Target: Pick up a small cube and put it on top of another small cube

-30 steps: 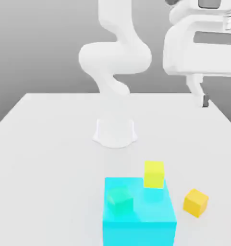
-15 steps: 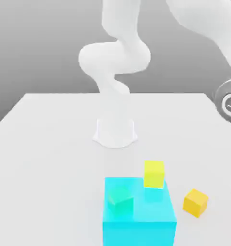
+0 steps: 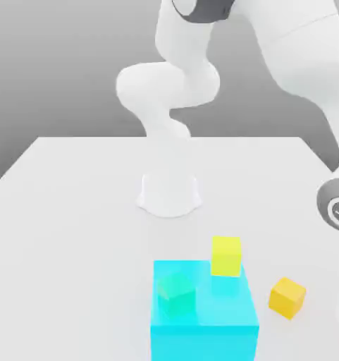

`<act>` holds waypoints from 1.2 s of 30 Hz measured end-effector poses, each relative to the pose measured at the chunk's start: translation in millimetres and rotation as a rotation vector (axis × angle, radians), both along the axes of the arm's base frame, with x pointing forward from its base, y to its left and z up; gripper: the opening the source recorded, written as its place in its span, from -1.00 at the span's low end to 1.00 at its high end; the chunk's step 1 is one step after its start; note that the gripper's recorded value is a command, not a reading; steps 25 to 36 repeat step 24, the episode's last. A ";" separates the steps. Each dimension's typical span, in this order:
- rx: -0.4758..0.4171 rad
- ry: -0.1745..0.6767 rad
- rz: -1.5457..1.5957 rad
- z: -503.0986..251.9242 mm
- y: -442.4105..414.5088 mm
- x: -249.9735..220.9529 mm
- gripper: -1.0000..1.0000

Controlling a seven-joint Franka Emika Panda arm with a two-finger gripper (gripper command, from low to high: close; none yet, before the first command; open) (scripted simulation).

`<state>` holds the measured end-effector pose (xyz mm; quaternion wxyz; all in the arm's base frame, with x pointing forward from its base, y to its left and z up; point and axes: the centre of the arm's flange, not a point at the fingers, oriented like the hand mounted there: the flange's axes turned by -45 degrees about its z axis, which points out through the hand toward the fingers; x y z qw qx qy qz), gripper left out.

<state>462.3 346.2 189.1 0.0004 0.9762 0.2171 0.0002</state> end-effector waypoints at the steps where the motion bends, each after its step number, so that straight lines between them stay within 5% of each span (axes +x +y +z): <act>1: -0.009 -0.003 -0.013 10.2 -15.1 5.5 -1.00; 8: -0.058 -0.010 -0.155 72.0 -157.9 32.1 -1.00; 16: -0.012 0.001 -0.362 133.4 -324.8 3.7 -1.00; 20: 0.002 0.001 -0.369 95.1 -335.1 -3.8 -1.00; 21: 0.002 0.001 -0.369 82.9 -335.5 -4.7 1.00; 36: 0.002 0.001 -0.373 82.9 -337.3 -4.6 1.00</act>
